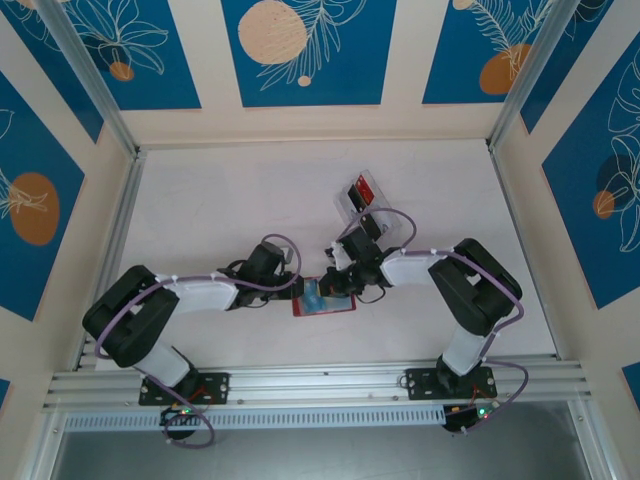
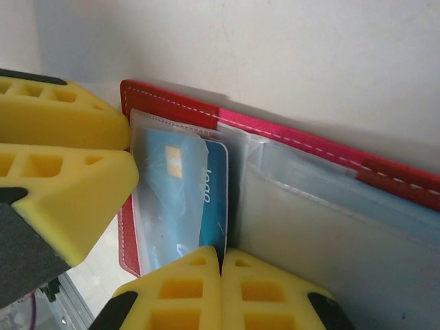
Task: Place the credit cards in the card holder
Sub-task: Insert the credit card into the card slot.
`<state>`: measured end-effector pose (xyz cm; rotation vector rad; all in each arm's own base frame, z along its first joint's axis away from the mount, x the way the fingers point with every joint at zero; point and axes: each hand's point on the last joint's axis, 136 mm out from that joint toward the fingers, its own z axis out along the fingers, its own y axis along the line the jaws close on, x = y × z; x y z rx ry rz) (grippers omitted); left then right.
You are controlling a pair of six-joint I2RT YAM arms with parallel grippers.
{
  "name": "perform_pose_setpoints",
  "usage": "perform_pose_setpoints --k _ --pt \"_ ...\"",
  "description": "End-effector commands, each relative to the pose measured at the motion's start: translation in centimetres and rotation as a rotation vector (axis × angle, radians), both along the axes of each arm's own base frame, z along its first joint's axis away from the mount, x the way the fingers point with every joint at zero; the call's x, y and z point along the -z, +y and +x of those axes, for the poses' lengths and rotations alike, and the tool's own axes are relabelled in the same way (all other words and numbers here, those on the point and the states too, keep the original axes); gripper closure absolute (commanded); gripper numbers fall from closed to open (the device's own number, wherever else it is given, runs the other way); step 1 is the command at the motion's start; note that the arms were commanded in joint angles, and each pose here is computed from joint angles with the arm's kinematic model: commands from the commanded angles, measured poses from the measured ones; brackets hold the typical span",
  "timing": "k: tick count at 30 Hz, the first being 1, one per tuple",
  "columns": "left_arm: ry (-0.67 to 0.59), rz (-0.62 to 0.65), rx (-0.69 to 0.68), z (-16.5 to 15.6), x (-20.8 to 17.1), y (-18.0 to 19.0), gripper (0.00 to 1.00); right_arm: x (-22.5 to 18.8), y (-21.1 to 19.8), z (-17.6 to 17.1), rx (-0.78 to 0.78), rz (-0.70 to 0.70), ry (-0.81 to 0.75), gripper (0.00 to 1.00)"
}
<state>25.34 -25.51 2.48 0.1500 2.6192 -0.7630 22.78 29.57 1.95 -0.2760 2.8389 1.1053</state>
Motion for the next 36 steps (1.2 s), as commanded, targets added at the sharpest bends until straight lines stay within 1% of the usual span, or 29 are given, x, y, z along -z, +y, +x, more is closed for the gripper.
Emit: perform_pose_setpoints --k 1,6,12,16,18,20,26,31,36 --pt "0.052 0.015 -0.002 -0.7 1.7 0.3 0.67 1.2 -0.6 -1.1 0.055 -0.038 0.04 1.0" --pt "0.054 0.014 -0.003 -0.8 1.8 0.4 0.66 1.5 -0.6 -0.8 0.125 -0.023 0.049 1.0" --pt "0.04 0.022 -0.003 -0.9 0.9 0.8 0.64 1.6 -1.2 -0.8 0.138 -0.051 0.037 1.0" --pt "0.004 0.036 -0.024 -0.8 -0.8 1.7 0.67 1.6 -1.4 -1.0 0.128 -0.064 0.036 1.0" --pt "0.0 0.04 -0.025 -1.0 -1.1 2.1 0.68 1.6 -1.5 -1.0 0.123 -0.067 0.035 1.0" --pt "0.002 0.045 -0.017 -1.3 -1.2 2.3 0.71 1.5 -1.5 -1.1 0.119 -0.07 0.037 1.0" --pt "0.039 0.044 0.04 -2.4 0.1 1.5 0.83 1.2 -1.6 -1.1 0.131 -0.075 0.035 1.0" --pt "0.06 0.069 0.063 -2.9 1.6 0.9 0.84 1.0 -1.7 -0.9 0.151 -0.082 0.034 1.0" --pt "0.087 0.104 0.047 -3.7 3.2 1.6 0.87 1.2 -1.8 -0.8 0.179 -0.097 0.034 1.0"
